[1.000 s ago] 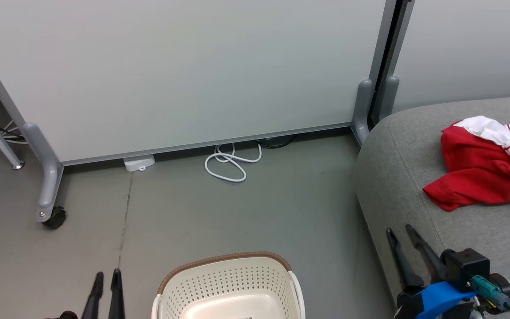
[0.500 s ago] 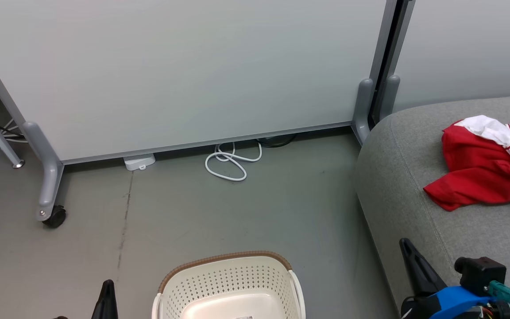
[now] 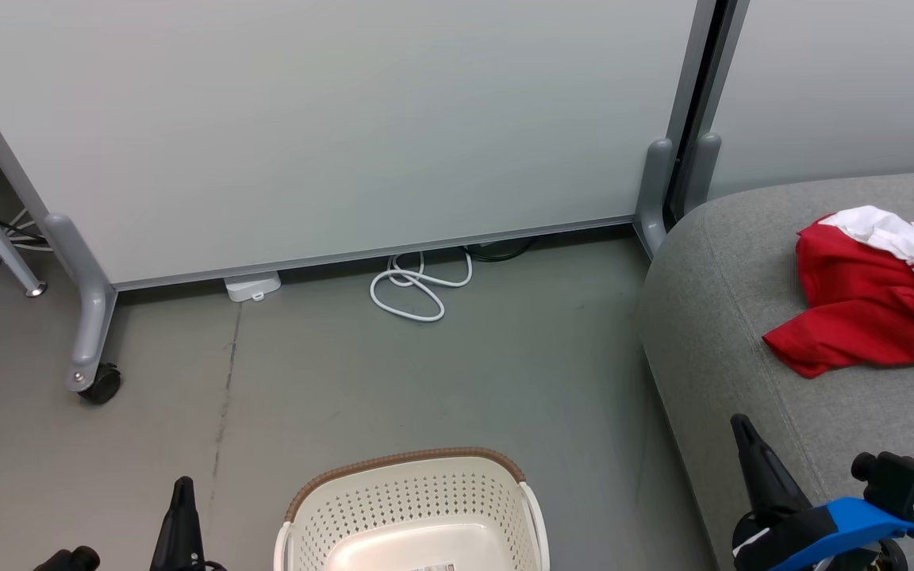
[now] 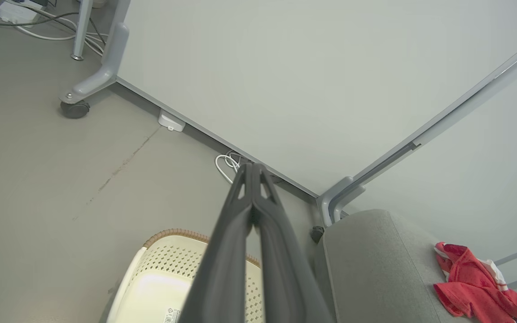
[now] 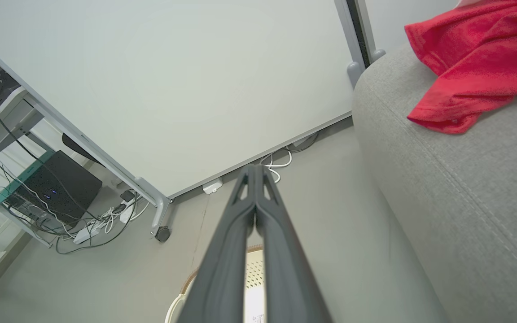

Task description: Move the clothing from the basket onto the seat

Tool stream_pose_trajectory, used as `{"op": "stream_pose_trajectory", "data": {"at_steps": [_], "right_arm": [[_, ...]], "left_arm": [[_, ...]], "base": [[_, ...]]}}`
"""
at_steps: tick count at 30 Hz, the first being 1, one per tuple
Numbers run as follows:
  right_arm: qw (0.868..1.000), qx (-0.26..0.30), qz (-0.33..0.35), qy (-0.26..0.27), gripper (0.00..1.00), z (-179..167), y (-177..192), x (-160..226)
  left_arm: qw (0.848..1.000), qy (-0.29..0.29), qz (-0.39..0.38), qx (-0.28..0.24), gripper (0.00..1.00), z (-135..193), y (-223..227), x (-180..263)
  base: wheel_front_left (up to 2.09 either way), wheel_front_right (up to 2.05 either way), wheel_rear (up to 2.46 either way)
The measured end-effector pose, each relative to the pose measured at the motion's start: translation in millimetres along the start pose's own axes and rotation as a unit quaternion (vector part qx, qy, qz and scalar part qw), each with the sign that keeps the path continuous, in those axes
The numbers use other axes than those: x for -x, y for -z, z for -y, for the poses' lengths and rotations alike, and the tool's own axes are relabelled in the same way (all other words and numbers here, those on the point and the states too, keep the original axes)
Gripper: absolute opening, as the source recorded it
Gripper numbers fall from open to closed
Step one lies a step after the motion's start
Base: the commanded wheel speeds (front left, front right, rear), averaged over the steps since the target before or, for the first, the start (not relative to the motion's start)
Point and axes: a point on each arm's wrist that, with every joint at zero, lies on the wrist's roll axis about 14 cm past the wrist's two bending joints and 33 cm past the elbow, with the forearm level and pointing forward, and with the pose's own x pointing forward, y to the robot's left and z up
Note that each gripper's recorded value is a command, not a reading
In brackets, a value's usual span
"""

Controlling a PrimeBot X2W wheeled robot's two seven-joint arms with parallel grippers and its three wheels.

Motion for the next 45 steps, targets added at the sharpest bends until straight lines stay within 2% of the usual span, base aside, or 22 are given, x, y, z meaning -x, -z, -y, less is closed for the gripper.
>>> {"op": "stream_pose_trajectory", "data": {"at_steps": [9,22,45], "right_arm": [[0.998,-0.069,0.006,0.001,0.0,1.5,-4.2,-3.7],[0.987,-0.158,0.015,0.0,0.0,3.0,-9.6,-8.0],[0.957,-0.289,0.03,-0.007,0.0,4.3,-19.0,-15.6]], "left_arm": [[0.998,-0.003,0.005,0.06,0.0,1.5,-7.0,-6.1],[0.99,0.001,0.01,0.139,0.0,6.1,-15.6,-13.8],[0.967,0.016,0.018,0.253,0.0,14.2,-29.8,-24.5]], "base": [[0.0,0.0,0.0],[0.0,0.0,0.0],[0.0,0.0,0.0]]}}
